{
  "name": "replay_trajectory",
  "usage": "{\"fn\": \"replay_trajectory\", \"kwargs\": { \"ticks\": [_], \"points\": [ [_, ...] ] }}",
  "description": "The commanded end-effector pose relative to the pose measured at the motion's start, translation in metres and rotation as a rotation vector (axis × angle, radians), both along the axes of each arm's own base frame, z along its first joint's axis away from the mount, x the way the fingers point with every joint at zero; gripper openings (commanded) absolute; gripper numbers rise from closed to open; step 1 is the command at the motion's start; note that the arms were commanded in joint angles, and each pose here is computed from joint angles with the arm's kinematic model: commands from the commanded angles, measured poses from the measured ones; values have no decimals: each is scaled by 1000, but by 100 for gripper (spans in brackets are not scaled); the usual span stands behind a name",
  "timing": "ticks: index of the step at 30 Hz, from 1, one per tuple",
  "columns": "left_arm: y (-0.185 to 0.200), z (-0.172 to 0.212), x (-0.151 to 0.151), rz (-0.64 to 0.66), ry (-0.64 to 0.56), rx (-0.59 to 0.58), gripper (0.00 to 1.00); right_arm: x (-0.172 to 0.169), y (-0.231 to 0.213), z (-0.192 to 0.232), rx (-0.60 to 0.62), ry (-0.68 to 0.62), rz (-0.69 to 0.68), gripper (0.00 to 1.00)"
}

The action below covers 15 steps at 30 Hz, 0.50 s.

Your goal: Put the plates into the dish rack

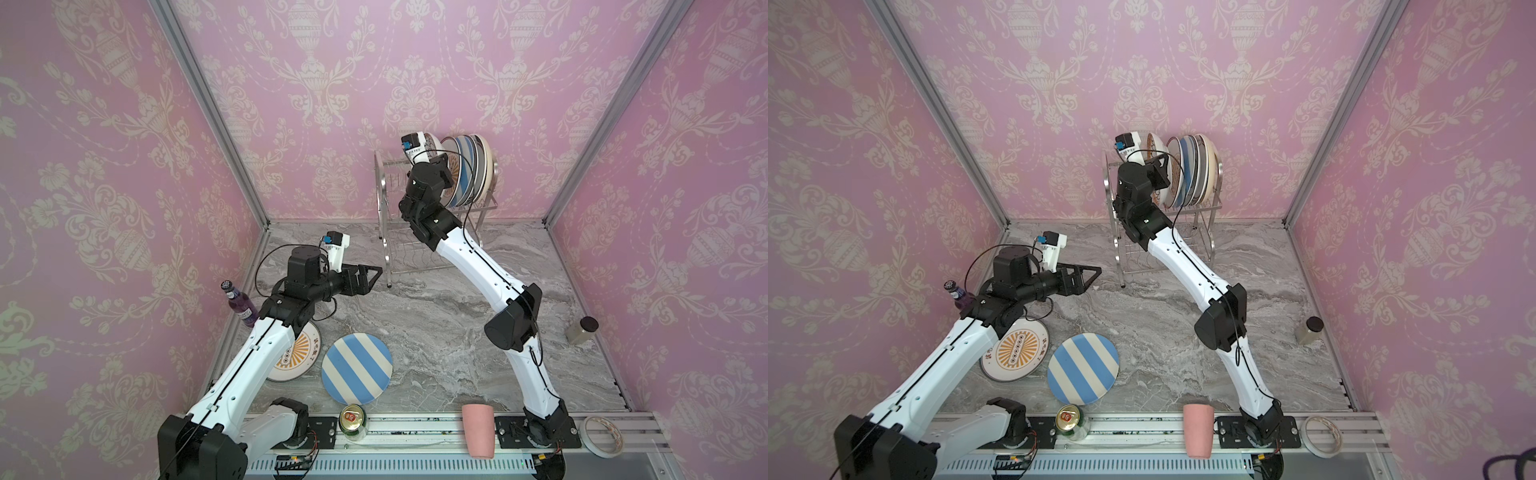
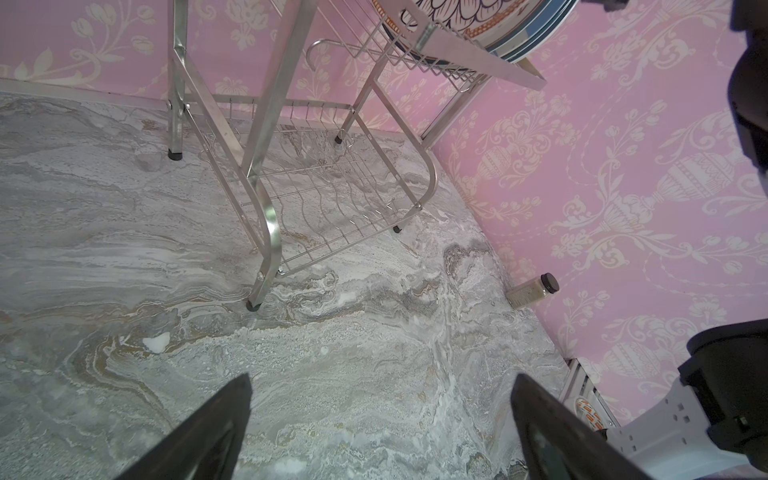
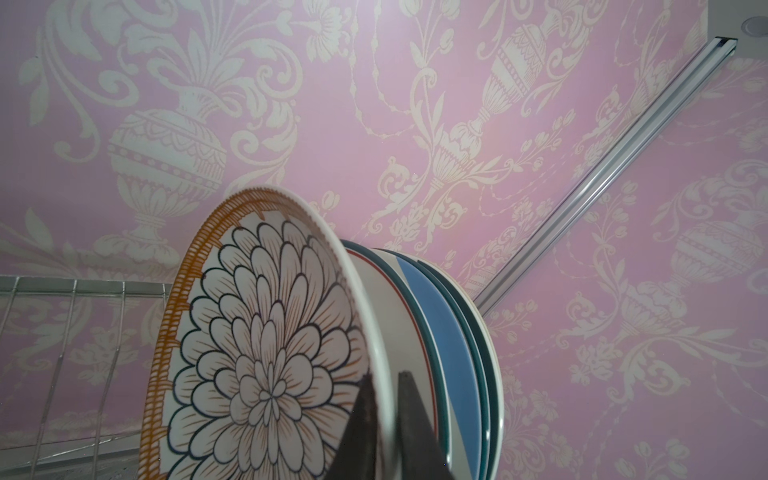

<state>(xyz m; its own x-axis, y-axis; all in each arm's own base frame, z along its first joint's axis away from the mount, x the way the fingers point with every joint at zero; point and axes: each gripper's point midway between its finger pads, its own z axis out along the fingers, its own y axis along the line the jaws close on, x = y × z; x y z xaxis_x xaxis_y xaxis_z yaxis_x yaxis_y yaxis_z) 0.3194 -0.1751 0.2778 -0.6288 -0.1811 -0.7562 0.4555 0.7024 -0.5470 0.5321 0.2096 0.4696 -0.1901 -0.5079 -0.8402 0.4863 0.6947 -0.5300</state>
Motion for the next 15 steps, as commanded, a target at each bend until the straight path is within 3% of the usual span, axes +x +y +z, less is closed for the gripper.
{"fn": "replay_trajectory", "kwargs": {
  "ticks": [1, 7, 15],
  "points": [
    [0, 9, -3, -25, -39, 1, 99, -3, -12, 20, 50, -70, -14, 0],
    [2, 11, -1, -19, -44, -1, 99, -2, -8, 9, 44, -40, -7, 0],
    [3, 12, 0, -14, -48, -1, 99, -10, -9, 24, 73, -45, 36, 0]
  ]
}}
